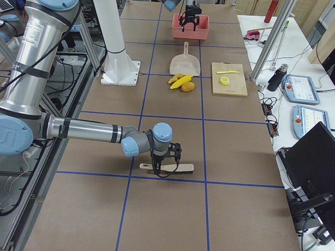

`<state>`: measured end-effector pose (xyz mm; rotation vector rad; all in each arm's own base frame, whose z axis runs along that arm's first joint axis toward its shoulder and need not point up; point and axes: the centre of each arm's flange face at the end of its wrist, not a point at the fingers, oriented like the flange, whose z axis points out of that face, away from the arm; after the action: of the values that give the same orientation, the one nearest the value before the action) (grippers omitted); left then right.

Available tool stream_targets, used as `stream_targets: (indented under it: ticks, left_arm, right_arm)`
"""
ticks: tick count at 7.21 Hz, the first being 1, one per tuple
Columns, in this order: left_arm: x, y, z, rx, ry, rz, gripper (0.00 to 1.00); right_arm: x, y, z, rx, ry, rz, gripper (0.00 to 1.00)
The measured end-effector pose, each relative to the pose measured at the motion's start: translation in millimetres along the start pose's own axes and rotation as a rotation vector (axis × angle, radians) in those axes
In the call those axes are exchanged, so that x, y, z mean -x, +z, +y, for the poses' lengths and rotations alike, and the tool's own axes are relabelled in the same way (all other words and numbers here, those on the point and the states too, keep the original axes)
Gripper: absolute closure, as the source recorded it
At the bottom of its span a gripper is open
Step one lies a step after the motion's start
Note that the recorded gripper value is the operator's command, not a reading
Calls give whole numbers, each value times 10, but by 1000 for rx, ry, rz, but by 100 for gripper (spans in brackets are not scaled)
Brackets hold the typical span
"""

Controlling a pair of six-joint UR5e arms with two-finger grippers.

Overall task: Sweep and dump trash into bin
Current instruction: 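Reach the left gripper to the white dustpan handle and grasp it, then bring the white brush in the right gripper behind the potato, corn and ginger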

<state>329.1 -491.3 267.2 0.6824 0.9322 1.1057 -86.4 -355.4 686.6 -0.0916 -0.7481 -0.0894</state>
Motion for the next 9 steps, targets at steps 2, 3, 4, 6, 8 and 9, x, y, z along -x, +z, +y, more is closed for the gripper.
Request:
stream_targets:
  ticks: [2, 3, 4, 6, 8, 9]
  left_arm:
    - [-177, 301, -73, 0, 206, 8, 1]
    - [-181, 384, -67, -11, 255, 11, 1]
    - [-172, 452, -51, -38, 280, 15, 1]
    - [-89, 614, 29, -113, 292, 29, 1]
    - [95, 931, 271, -216, 260, 52, 1]
    - [158, 1038, 370, -247, 241, 58, 1]
  right_arm:
    - [-35, 10, 136, 18, 7, -6, 57]
    - [-32, 16, 192, 26, 2, -5, 94]
    - [-36, 29, 235, 33, -8, -3, 100]
    - [-56, 46, 295, 42, -25, 0, 100]
    - [-28, 75, 300, 55, -58, 3, 100]
    - [54, 113, 275, 65, -86, 3, 100]
